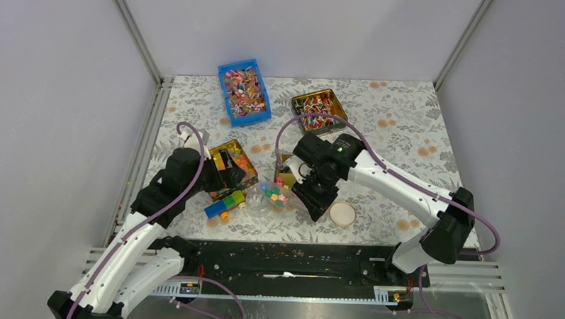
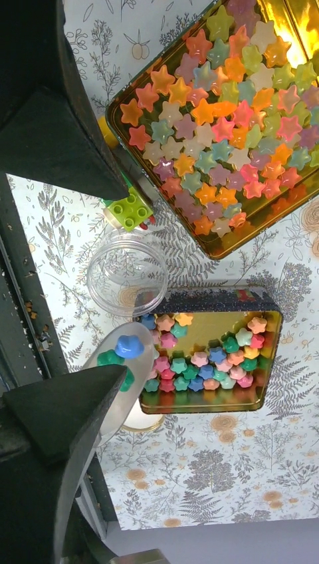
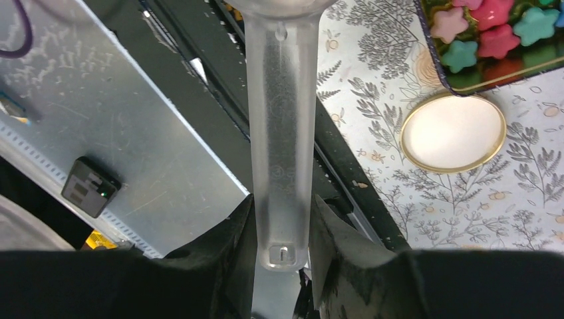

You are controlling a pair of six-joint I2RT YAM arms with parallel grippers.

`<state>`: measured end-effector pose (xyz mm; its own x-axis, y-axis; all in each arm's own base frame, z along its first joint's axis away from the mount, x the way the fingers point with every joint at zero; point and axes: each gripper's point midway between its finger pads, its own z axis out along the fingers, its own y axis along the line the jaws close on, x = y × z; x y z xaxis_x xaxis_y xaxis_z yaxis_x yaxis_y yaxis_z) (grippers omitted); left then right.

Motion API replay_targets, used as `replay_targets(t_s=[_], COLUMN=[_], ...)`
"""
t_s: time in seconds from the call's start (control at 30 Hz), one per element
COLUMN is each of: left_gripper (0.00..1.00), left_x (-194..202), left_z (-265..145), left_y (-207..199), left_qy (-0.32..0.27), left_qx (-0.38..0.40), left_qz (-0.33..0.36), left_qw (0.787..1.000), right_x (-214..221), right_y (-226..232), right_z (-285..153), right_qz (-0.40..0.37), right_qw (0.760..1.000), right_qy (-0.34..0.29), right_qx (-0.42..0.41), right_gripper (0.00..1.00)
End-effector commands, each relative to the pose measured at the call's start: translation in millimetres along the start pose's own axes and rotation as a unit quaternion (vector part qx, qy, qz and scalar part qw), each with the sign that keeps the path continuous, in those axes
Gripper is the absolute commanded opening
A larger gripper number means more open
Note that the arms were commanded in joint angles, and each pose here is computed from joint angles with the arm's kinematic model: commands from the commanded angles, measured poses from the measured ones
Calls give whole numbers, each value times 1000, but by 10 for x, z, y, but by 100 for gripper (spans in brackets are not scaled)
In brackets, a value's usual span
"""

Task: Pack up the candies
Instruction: Place the fake candies in the packing bottle.

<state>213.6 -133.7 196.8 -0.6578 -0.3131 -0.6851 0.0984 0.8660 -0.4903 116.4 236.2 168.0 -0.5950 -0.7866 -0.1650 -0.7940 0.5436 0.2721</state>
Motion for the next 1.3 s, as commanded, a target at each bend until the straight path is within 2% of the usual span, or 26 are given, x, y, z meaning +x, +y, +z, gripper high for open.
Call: replay_targets(t_s=[0.0, 0.53, 1.27], left_gripper=[99, 99, 99], left_x=[-126, -99, -32], left_z=[39, 88, 61], left_y=[-18, 53, 90], left_qy=[-24, -14, -8], left_qx=[-3, -23, -27], left_qz=[-12, -11, -14], left_qw=[1000, 1000, 1000], right_x=[-30, -4, -134], right_y=[219, 298, 265], right_z=[-102, 7, 113], right_qz=[-7, 7, 46], right_qw=[999, 994, 988], right_qy=[6, 73, 132], right_qx=[-43, -76, -66], right_gripper=[0, 0, 0])
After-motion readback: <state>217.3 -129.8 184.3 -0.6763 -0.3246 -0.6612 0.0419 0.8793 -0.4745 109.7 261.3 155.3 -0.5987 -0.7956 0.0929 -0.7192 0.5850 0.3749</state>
